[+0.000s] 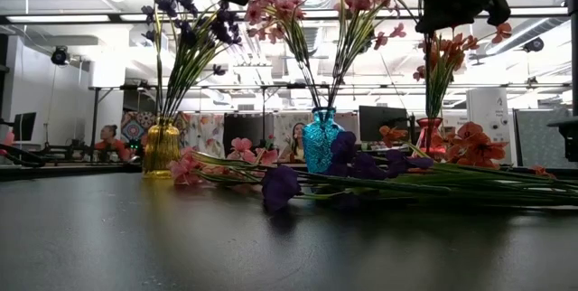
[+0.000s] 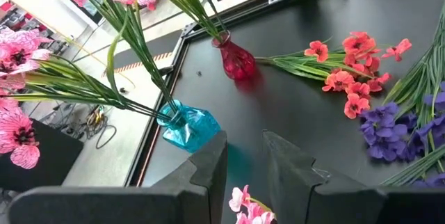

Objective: Sort flowers into vase by color
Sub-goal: Put the left orange flower into the red vase

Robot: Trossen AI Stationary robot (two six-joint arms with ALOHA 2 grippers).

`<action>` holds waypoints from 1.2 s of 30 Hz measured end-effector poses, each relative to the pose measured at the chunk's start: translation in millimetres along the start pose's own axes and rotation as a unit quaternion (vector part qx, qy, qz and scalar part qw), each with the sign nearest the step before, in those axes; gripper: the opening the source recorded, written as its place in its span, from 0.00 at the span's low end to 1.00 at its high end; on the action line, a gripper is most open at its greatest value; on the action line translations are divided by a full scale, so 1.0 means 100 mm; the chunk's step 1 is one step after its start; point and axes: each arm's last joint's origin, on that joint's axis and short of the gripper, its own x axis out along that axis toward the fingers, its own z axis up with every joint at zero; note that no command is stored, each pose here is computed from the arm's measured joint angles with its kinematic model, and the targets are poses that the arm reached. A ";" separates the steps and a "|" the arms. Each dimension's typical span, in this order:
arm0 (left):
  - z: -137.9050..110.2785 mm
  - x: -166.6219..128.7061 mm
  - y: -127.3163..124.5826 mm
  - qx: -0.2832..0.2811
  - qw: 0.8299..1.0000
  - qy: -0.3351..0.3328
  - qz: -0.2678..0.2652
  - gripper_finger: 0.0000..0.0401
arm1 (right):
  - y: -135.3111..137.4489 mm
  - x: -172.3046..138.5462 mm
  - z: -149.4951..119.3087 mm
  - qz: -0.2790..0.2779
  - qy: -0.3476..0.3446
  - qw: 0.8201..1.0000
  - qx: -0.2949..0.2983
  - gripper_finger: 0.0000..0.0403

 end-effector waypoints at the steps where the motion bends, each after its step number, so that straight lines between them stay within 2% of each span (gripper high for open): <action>1: 0.00 0.01 -0.01 0.001 1.000 0.001 0.000 0.19 | 0.00 0.00 0.00 0.002 0.002 1.000 0.000 0.05; 31: -0.02 0.06 -0.05 0.008 1.000 0.009 -0.001 0.19 | 0.00 0.00 -0.02 0.000 0.003 1.000 -0.007 0.05; 36: -0.02 0.06 -0.05 0.007 1.000 0.007 -0.001 0.19 | -0.01 0.01 -0.06 -0.017 -0.005 1.000 -0.002 0.05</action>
